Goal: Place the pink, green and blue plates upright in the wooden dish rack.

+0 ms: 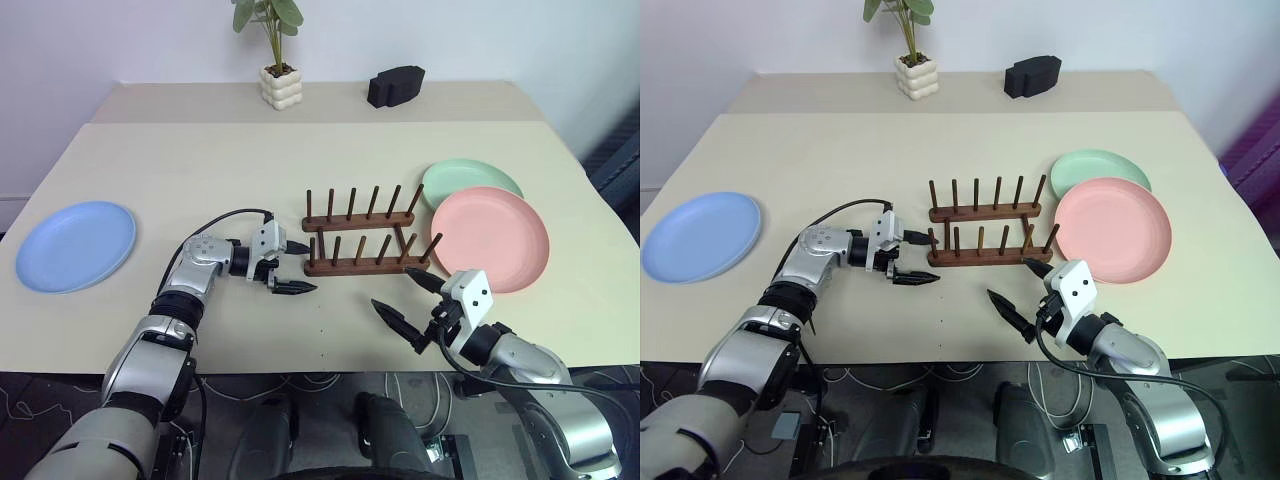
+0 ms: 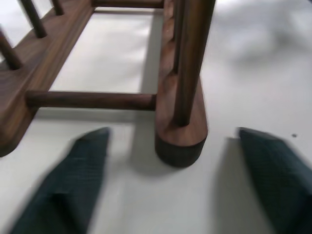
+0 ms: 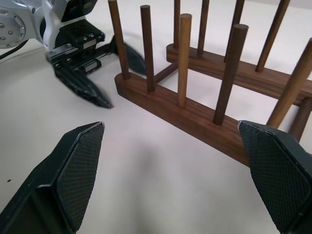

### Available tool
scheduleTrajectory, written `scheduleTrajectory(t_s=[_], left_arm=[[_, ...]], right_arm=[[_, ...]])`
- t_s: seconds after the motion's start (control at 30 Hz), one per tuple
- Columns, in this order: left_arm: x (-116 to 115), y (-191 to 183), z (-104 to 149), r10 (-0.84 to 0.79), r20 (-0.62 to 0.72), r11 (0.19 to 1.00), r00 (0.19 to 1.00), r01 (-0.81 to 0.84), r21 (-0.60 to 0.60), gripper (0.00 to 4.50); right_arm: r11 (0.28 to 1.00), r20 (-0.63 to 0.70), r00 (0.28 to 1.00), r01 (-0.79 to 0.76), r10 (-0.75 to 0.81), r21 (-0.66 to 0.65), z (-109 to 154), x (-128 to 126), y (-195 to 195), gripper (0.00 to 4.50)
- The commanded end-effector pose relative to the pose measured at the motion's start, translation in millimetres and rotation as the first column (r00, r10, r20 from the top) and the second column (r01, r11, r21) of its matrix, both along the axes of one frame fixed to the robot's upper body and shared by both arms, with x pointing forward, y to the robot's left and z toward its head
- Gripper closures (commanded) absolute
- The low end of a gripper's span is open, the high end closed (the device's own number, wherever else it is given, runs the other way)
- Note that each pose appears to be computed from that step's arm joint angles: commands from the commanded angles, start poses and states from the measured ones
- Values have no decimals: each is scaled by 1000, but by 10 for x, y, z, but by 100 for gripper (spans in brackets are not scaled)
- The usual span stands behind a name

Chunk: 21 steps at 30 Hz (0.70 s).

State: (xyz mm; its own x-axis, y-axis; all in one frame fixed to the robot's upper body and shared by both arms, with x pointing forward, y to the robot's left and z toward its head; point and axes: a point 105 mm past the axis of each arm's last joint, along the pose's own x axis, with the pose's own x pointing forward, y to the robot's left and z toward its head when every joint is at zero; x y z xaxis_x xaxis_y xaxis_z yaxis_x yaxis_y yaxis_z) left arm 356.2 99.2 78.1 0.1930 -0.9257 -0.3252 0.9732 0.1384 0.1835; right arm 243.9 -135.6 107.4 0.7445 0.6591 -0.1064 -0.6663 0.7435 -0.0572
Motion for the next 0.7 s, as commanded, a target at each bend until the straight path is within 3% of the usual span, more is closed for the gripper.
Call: scheduleTrajectory(t_s=[0.03, 0.07, 0.13, 0.2, 0.23, 0.4, 0.47, 0.7], left_arm=[[42, 154, -46, 89, -20, 996, 996, -89, 10, 5], [47, 181, -36, 110, -24, 994, 994, -110, 1, 5], [49, 262, -20, 164, -25, 986, 986, -164, -11, 0], [6, 341, -13, 205, -45, 978, 978, -206, -31, 50], [-25, 371, -10, 219, -58, 974, 974, -222, -40, 82], [-298, 420, -7, 220, -114, 973, 969, -227, -50, 339], [-417, 391, -9, 196, -136, 978, 971, -204, -45, 437], [-661, 73, -29, 127, -153, 990, 980, -134, -41, 445]], right_arm=[[1000, 41, 999, 4, -3, -14, 94, 0, -37, 0], [1000, 33, 999, 13, -12, -21, 80, 2, -62, 0], [1000, 18, 1000, 24, -24, -18, 69, -2, -104, 55], [999, 6, 1000, 31, -31, -32, 53, -10, -138, 137], [999, 2, 999, 38, -38, -38, 45, -9, -157, 186], [991, -20, 996, 82, -84, -106, -21, 16, -311, 446], [986, -27, 995, 93, -97, -135, -41, 33, -359, 450], [964, -57, 991, 105, -122, -246, -192, 137, -428, 450]])
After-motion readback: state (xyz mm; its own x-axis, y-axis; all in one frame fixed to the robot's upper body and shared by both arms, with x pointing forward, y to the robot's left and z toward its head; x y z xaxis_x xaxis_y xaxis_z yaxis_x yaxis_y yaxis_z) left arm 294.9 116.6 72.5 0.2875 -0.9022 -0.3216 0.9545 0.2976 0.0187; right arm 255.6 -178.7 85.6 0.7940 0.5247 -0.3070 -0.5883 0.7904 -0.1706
